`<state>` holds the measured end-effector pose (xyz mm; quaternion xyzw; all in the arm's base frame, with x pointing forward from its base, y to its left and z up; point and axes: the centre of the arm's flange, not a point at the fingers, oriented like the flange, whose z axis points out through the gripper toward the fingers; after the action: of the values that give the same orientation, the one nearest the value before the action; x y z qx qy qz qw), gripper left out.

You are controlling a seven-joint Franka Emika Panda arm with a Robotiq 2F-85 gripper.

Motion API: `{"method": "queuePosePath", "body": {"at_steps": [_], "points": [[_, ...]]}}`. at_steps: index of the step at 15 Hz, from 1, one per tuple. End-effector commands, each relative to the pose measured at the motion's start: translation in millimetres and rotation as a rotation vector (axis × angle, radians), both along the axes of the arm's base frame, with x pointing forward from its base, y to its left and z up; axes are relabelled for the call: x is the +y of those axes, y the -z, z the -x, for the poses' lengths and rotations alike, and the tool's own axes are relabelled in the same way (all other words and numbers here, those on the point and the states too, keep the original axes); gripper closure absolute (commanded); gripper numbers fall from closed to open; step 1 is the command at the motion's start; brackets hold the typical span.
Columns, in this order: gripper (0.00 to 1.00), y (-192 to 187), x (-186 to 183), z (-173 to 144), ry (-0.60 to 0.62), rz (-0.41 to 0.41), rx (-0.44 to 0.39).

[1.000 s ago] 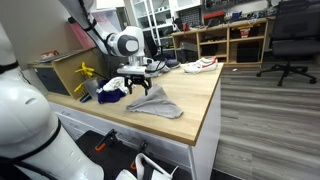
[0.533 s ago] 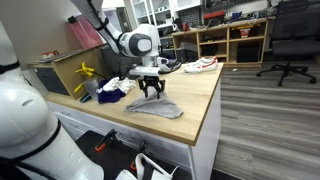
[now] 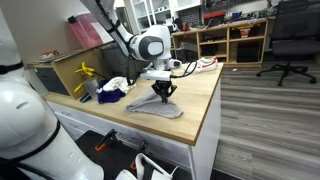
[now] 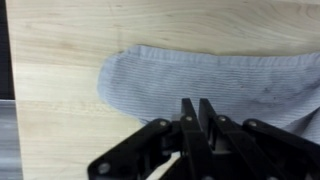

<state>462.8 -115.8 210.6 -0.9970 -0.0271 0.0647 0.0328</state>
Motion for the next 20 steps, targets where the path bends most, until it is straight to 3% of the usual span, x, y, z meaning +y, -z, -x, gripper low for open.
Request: {"method": "queuePosePath", "body": {"at_steps": [1,9,20], "points": [[1.0,16,-15,-8,0.029,0.042,-0.012],[1.0,49,-21,-5,0.03,0.081,0.022],[1.0,49,-50,24,0.084,0.186,0.056]]}}
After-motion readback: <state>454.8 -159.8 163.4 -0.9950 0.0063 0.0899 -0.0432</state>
